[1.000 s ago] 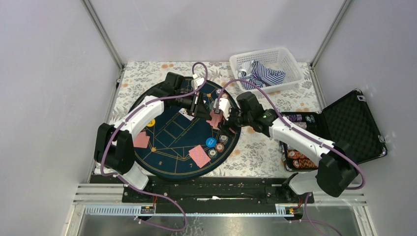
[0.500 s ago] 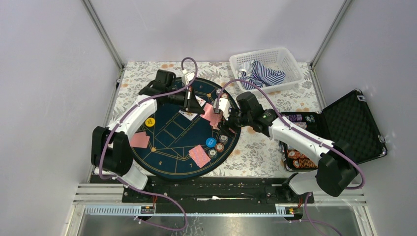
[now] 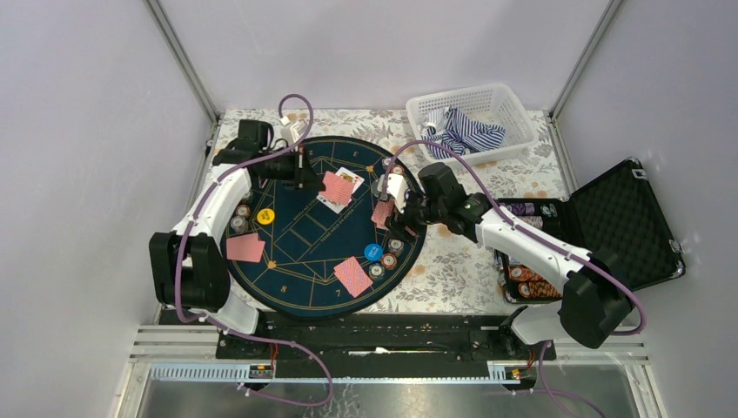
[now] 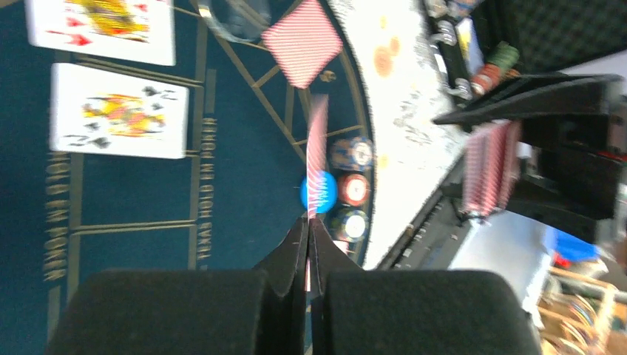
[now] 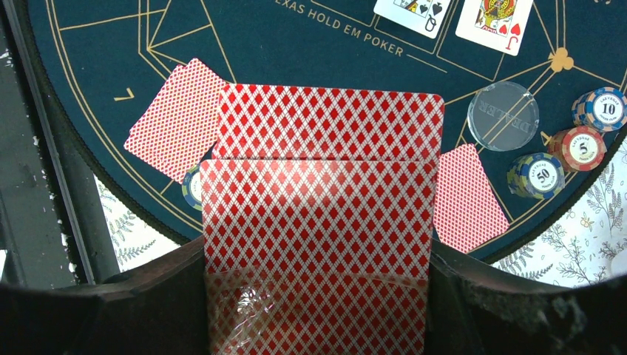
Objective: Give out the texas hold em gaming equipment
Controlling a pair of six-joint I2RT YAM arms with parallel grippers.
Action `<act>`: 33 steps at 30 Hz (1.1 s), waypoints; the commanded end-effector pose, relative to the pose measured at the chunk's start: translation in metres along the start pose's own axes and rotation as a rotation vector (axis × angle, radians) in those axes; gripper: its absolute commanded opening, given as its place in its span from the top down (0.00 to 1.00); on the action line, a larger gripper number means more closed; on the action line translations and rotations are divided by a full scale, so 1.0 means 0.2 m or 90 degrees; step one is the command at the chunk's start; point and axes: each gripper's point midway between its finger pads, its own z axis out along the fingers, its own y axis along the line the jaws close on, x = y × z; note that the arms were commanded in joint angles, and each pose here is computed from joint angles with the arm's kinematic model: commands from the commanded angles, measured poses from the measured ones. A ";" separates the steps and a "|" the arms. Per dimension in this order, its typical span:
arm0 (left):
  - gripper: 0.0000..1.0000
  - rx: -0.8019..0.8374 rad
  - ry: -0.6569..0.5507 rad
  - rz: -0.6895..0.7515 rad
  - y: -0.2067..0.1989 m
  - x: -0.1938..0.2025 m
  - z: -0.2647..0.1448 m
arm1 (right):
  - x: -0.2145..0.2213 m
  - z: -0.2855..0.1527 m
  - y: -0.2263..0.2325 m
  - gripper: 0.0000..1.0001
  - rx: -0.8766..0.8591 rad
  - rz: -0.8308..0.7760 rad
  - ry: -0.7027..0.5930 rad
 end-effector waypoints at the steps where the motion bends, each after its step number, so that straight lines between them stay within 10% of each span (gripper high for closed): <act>1: 1.00 -0.174 -0.020 0.094 0.21 -0.10 -0.14 | -0.15 -0.02 -0.01 1.00 0.006 -0.027 -0.056; 21: 1.00 -0.748 0.076 0.456 0.78 -0.26 -0.29 | -0.13 -0.01 0.00 1.00 0.002 -0.025 -0.050; 33: 1.00 -0.684 0.188 0.446 0.84 0.05 0.02 | -0.13 -0.02 0.00 1.00 0.002 -0.027 -0.050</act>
